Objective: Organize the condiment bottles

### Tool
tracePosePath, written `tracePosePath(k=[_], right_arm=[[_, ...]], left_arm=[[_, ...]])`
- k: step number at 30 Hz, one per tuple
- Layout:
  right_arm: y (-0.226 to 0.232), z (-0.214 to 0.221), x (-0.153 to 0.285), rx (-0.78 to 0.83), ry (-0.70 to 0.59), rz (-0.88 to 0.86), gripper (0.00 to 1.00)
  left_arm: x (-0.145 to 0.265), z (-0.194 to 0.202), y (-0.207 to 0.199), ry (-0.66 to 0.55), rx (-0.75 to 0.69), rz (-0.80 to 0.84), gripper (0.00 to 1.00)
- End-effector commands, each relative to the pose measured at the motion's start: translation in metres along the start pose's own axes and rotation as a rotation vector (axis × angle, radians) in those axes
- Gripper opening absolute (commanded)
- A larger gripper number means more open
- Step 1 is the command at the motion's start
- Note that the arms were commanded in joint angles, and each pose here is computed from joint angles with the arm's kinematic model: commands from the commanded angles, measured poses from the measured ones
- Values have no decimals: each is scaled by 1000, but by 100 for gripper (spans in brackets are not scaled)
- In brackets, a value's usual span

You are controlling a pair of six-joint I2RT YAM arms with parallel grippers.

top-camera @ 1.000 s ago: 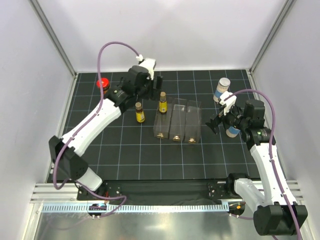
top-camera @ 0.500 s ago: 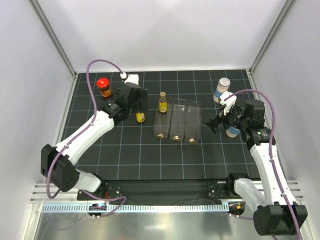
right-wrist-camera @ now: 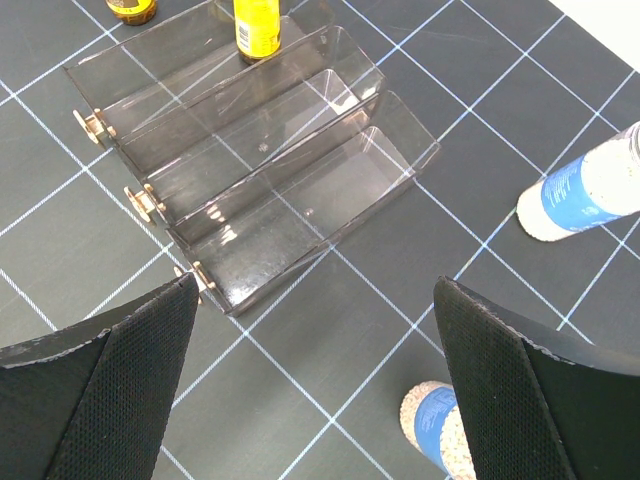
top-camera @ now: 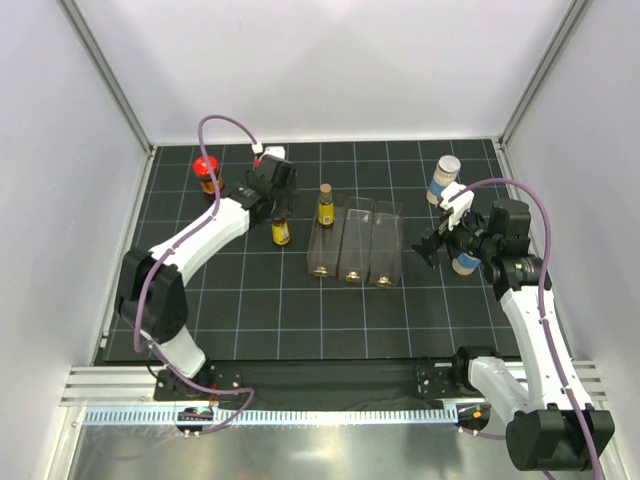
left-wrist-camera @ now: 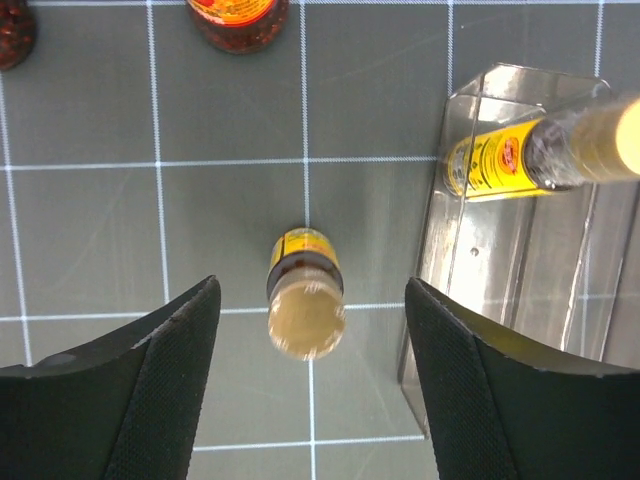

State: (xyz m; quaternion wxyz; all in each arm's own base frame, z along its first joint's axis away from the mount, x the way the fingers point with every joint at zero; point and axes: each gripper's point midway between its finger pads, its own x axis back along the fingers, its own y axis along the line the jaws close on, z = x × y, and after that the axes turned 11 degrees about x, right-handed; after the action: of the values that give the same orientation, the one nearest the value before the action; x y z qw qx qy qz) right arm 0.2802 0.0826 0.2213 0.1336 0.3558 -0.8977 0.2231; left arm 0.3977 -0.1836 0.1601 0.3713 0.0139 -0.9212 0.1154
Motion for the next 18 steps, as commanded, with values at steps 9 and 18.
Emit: tracePosePath(k=[9,18], right_arm=[[-6,-5,0,33,-21,17,100],[-6,-5,0,31,-20,16,100]], left_arm=[[-29,-6,3,-10,20,-46,61],[-17,-17,6,-48,-3,-45,0]])
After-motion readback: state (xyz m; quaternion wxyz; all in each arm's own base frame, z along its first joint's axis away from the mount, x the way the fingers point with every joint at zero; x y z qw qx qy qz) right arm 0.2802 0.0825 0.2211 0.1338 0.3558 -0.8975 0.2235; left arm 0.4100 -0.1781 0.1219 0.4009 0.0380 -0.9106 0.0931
